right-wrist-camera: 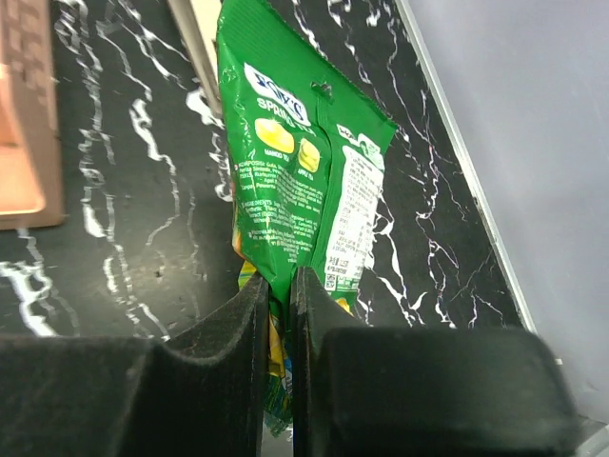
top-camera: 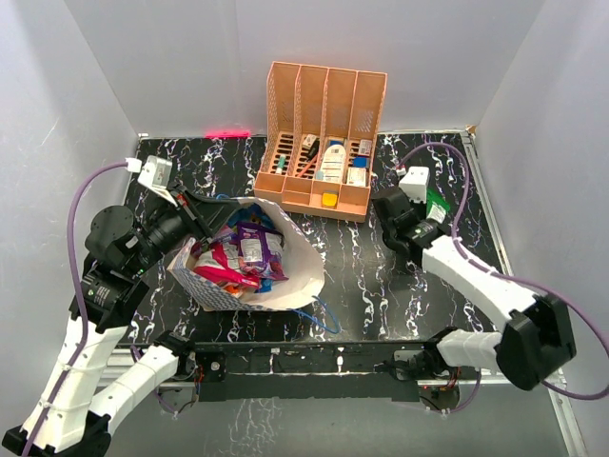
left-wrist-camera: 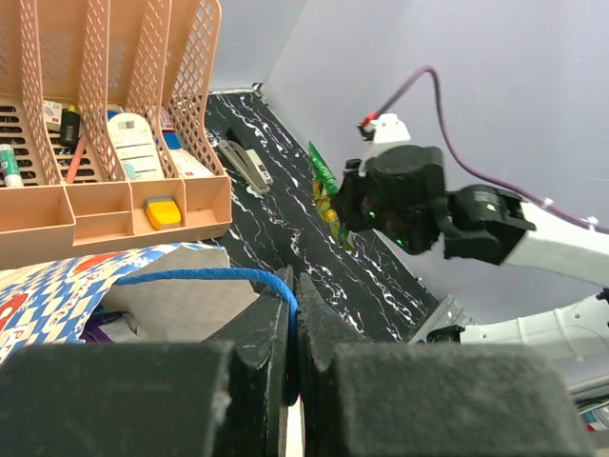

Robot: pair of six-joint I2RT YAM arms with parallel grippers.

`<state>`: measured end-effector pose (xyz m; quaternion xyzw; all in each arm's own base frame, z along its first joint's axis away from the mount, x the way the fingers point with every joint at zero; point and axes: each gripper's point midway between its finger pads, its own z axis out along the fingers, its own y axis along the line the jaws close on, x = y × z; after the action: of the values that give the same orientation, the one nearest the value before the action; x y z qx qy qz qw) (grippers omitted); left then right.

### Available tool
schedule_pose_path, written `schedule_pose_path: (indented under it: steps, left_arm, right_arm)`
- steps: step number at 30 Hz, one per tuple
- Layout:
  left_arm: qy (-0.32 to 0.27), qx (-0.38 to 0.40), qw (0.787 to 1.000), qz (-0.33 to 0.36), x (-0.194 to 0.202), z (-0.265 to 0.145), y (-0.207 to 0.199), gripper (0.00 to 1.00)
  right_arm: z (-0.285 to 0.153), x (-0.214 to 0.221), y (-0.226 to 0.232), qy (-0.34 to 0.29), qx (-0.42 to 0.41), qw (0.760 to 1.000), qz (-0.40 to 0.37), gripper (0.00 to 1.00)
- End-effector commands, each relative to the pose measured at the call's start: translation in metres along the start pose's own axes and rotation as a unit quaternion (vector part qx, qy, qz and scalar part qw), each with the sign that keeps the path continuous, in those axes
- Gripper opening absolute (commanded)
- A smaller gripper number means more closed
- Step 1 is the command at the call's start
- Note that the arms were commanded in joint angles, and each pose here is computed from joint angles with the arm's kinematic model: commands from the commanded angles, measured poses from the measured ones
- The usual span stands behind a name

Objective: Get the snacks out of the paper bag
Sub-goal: Place the snack at the center of the board, then take out the snack from the paper bag.

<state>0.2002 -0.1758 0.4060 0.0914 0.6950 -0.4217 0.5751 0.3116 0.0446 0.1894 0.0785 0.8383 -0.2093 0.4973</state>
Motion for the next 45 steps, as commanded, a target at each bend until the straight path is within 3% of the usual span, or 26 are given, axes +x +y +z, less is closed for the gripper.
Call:
schedule_pose_path:
  steps: [1, 7, 11, 14, 16, 21, 23, 28, 30, 34, 39, 42, 45]
  left_arm:
    - [-0.022, 0.046, 0.998, 0.020, -0.020, -0.009, -0.026, 0.00]
    - [-0.016, 0.067, 0.997, 0.025, -0.019, -0.008, -0.033, 0.00]
    - [-0.009, 0.100, 0.994, 0.037, -0.018, -0.007, -0.043, 0.00]
    - [0.007, 0.153, 0.987, 0.038, -0.010, -0.005, -0.057, 0.00]
    - [0.016, 0.192, 0.981, 0.036, -0.004, -0.006, -0.066, 0.00]
    - [0.036, 0.244, 0.968, 0.039, 0.009, -0.013, -0.079, 0.00]
    - [0.043, 0.253, 0.966, 0.042, 0.014, -0.016, -0.080, 0.00]
    - [0.056, 0.250, 0.965, 0.048, 0.023, -0.019, -0.076, 0.00]
    - [0.059, 0.250, 0.965, 0.048, 0.025, -0.020, -0.075, 0.00]
    - [0.056, 0.247, 0.966, 0.047, 0.025, -0.020, -0.074, 0.00]
    - [0.048, 0.234, 0.970, 0.049, 0.021, -0.017, -0.072, 0.00]
    - [0.044, 0.218, 0.974, 0.052, 0.018, -0.014, -0.067, 0.00]
    - [0.042, 0.212, 0.975, 0.052, 0.016, -0.015, -0.066, 0.00]
  right_arm:
    - [0.031, -0.009, 0.014, 0.007, -0.027, 0.999, 0.018, 0.07]
    - [0.064, 0.014, 0.038, 0.036, -0.031, 0.999, -0.011, 0.07]
    - [0.077, 0.031, 0.070, 0.059, -0.078, 0.995, -0.018, 0.10]
    - [0.073, 0.030, 0.092, 0.064, -0.136, 0.989, -0.004, 0.38]
    - [0.063, 0.021, 0.102, 0.058, -0.176, 0.983, 0.009, 0.51]
    - [0.023, -0.002, 0.103, 0.031, -0.261, 0.964, 0.051, 0.74]
    - [0.001, -0.011, 0.101, 0.015, -0.302, 0.951, 0.062, 0.78]
    - [-0.068, -0.042, 0.101, -0.051, -0.442, 0.894, 0.057, 0.85]
    - [-0.107, -0.054, 0.104, -0.095, -0.522, 0.847, 0.037, 0.85]
    - [-0.188, -0.064, 0.105, -0.180, -0.663, 0.727, 0.015, 0.86]
    - [-0.263, -0.056, 0.128, -0.181, -0.744, 0.643, 0.010, 0.86]
    - [-0.294, -0.046, 0.155, -0.176, -0.739, 0.650, -0.005, 0.83]
    - [-0.304, -0.042, 0.180, -0.160, -0.700, 0.696, 0.011, 0.79]
